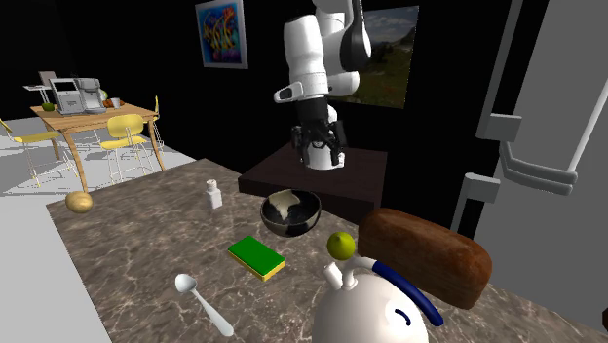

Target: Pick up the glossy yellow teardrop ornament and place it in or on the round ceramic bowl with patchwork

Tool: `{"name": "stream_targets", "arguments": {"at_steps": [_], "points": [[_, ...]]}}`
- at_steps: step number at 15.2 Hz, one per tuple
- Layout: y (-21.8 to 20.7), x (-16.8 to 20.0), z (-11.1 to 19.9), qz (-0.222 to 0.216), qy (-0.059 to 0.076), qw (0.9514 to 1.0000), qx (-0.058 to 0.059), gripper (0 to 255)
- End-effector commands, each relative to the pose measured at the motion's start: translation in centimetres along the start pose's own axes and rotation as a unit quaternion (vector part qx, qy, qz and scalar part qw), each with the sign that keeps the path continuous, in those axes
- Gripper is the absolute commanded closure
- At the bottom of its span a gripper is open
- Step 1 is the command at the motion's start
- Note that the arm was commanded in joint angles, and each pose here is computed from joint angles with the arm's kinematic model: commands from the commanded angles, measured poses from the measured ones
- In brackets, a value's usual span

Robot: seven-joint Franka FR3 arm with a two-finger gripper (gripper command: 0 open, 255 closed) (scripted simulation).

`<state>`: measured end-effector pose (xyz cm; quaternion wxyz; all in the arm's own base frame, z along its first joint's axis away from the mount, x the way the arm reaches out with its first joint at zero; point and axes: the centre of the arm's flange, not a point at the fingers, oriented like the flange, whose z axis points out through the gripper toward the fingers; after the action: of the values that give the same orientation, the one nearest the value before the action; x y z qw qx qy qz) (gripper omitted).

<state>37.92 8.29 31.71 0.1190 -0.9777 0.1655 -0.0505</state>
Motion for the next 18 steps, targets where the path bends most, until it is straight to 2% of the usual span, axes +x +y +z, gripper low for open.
{"name": "stream_targets", "arguments": {"at_steps": [1,11,18], "points": [[-0.6,0.2,2.6,0.012,0.0,0.9999,0.003,0],[-3.0,0.9,15.5,0.068,-0.006,0.9975,0.019,0],[-3.1,0.9,19.2,0.068,-0.006,0.9975,0.019,0]]}}
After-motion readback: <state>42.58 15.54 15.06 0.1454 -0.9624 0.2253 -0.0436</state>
